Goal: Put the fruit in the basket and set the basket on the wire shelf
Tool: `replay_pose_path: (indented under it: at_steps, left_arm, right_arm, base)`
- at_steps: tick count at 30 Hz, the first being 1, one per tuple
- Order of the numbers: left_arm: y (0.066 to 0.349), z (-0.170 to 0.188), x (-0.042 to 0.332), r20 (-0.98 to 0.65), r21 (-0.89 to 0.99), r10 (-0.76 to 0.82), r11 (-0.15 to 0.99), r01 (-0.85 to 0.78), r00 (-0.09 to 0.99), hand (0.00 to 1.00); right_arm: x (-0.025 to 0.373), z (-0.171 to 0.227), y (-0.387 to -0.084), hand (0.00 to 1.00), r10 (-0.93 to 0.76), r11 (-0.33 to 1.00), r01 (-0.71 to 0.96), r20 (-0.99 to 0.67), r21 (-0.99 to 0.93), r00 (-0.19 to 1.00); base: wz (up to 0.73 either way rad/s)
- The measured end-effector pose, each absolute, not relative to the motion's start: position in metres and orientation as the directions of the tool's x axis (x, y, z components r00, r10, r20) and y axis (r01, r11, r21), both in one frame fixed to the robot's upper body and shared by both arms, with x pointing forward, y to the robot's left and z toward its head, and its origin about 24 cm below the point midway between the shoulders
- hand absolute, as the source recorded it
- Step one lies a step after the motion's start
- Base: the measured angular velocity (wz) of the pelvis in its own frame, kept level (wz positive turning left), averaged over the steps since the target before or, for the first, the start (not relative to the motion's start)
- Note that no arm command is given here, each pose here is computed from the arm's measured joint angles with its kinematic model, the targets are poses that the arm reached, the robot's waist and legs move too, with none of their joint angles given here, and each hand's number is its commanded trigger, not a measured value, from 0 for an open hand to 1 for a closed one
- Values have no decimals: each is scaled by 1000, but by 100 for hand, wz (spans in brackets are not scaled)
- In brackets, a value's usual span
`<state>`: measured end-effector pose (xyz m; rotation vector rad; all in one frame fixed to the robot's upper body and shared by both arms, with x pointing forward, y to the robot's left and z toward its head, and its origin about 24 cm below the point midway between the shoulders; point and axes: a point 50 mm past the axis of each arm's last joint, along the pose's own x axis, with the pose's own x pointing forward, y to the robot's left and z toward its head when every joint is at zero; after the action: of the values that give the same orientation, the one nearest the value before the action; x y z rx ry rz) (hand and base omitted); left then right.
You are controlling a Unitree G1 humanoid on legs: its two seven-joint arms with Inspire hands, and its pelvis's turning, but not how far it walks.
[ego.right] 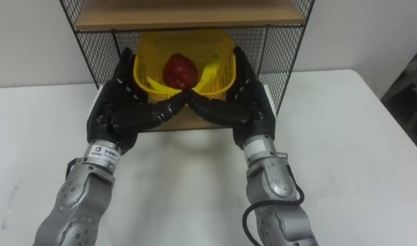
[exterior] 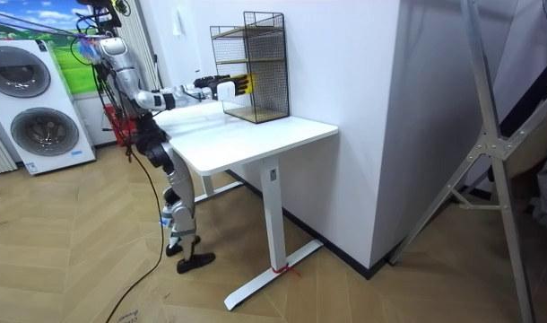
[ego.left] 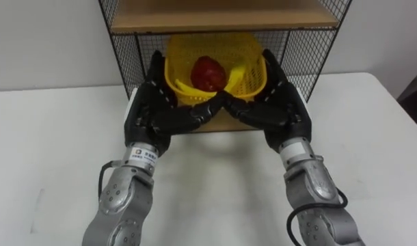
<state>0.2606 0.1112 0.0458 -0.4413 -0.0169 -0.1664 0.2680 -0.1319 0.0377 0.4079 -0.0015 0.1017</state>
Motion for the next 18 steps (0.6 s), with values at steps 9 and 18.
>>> replay_pose_path:
  at_steps: [9,18]
  left_arm:
    - [107,46,283,-7,-340,-169,927,157,986,0]
    - [107,48,303,-90,-313,-147,943,112,985,0]
  right_arm:
    - [295,41,-137,0,96,930,-76,-37,360,995]
    - [309,33,-137,0,100,940,-46,-144,337,985]
  base:
    - [1]
    - [-1]
